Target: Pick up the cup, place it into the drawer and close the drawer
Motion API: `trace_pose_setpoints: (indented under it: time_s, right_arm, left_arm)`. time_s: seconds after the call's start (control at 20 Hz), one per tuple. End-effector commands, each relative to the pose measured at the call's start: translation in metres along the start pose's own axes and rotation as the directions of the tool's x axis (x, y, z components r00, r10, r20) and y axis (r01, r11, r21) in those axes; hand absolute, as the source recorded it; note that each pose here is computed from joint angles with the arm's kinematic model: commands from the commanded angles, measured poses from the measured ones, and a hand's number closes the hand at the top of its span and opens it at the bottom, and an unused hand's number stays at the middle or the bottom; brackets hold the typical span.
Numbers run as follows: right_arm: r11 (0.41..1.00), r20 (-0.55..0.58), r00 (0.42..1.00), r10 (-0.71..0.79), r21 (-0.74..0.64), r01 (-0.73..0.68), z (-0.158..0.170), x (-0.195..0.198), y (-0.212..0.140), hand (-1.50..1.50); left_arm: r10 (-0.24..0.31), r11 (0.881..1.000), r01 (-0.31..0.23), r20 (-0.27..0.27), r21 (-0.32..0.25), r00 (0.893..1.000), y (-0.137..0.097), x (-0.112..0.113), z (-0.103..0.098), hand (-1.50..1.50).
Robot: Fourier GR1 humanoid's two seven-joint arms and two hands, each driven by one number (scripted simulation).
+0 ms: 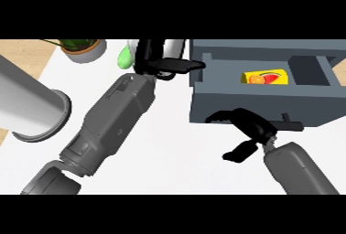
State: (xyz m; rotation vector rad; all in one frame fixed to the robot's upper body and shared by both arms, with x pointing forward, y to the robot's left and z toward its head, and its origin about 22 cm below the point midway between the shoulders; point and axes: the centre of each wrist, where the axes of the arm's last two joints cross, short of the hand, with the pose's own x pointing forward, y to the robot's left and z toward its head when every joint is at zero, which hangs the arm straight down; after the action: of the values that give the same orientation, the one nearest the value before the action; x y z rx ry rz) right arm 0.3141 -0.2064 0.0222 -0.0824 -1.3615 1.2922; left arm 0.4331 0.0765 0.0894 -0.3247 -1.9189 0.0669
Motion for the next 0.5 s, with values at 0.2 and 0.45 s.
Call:
trace_pose_setpoints:
  time_s: [0.2, 0.45]
  right_arm:
    - [0.998, -0.067, 0.998, 0.017, -0.058, -0.021, -0.040, -0.051, 0.001, 1.50]
    - [0.965, -0.005, 0.999, -0.041, -0.261, 0.038, -0.038, -0.054, -0.072, 1.50]
  left_arm:
    - [0.028, 1.000, -0.028, -0.001, 0.003, 1.000, 0.036, 0.006, 0.008, -1.50]
    - [0.043, 0.999, -0.043, -0.012, -0.014, 0.999, 0.056, 0.002, 0.022, -1.50]
